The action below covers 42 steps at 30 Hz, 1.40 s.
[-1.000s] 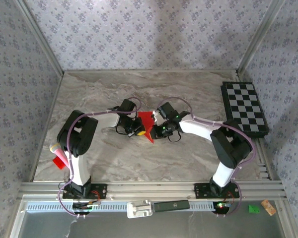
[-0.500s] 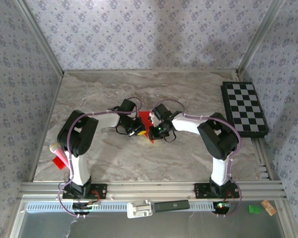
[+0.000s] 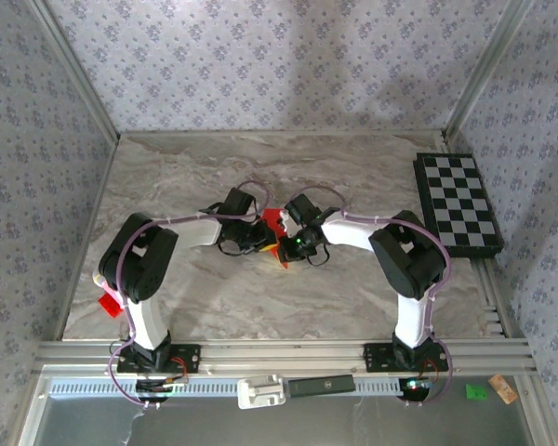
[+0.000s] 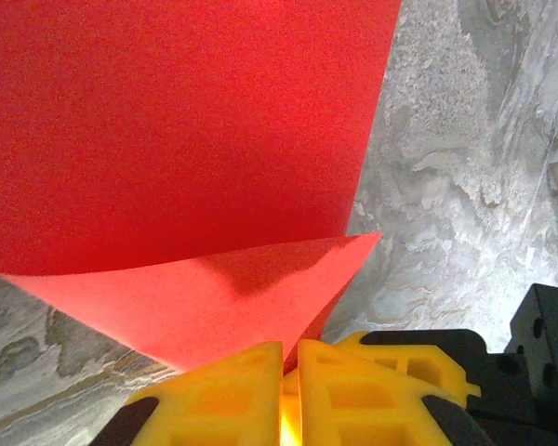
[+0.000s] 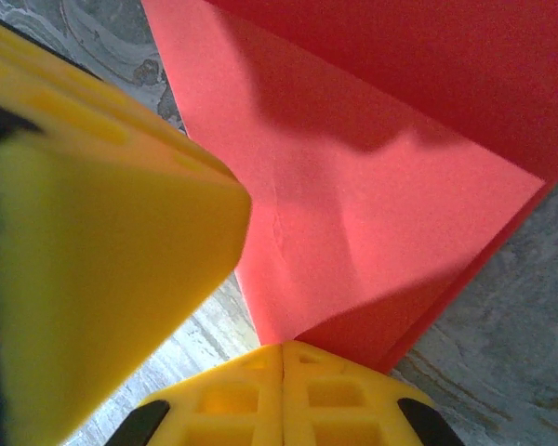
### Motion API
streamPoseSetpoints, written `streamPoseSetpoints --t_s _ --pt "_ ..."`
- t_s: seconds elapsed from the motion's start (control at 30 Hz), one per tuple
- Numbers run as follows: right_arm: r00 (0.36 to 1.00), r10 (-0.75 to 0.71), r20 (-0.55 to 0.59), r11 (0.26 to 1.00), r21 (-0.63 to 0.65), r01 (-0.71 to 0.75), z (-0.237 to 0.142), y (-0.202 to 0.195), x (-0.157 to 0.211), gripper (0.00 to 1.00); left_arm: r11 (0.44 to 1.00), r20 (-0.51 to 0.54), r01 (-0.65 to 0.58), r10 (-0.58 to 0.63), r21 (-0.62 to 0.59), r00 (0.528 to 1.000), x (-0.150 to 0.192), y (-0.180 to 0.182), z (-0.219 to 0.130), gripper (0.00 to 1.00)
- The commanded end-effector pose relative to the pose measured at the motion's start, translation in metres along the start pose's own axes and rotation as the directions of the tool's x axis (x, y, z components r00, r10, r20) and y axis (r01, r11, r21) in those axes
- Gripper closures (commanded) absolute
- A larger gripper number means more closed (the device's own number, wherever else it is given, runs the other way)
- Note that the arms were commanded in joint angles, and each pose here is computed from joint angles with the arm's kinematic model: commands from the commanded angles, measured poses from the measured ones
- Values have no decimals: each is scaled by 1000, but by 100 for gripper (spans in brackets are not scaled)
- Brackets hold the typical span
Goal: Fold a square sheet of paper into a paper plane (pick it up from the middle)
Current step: Third fold the triangle at the center of the table.
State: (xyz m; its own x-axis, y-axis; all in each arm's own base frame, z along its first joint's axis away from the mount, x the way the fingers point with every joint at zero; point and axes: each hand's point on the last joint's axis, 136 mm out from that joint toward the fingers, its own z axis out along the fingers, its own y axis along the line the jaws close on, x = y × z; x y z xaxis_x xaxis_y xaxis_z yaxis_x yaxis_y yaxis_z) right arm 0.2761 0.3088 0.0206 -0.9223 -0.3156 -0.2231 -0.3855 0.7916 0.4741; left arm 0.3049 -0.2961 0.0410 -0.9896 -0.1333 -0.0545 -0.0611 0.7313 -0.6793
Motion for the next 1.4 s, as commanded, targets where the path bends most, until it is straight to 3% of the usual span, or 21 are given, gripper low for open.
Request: streamPoseSetpoints --t_s 0.0,0.37,0.6,0.8,0.93,1.13,1.23,1.37 --pt "994 59 -96 995 83 -51 15 -25 26 93 1000 -15 -21 21 -7 1000 3 6 10 89" --pt "985 40 -167 994 104 -23 14 -36 44 94 985 -1 48 -49 -167 999 -1 50 19 90" --pt "971 45 -235 988 156 -9 12 -55 66 93 978 18 55 -52 -200 998 -26 72 6 89" --pt "971 56 -232 988 154 -20 13 -57 65 93 974 53 116 -108 -194 993 -50 96 -12 89" --pt "976 54 -212 991 129 -27 13 -51 57 93 978 85 141 -129 -153 988 -69 94 -27 89" --pt "999 18 -29 1000 0 -18 -8 -4 2 90 994 165 111 -109 -6 980 -95 28 -68 88" --pt "993 11 116 1000 -17 -9 -33 12 -33 86 991 205 131 -131 11 970 -92 21 -82 81" --pt "960 29 280 999 -40 -18 -58 24 -58 74 982 242 183 -189 50 952 -80 23 -91 72"
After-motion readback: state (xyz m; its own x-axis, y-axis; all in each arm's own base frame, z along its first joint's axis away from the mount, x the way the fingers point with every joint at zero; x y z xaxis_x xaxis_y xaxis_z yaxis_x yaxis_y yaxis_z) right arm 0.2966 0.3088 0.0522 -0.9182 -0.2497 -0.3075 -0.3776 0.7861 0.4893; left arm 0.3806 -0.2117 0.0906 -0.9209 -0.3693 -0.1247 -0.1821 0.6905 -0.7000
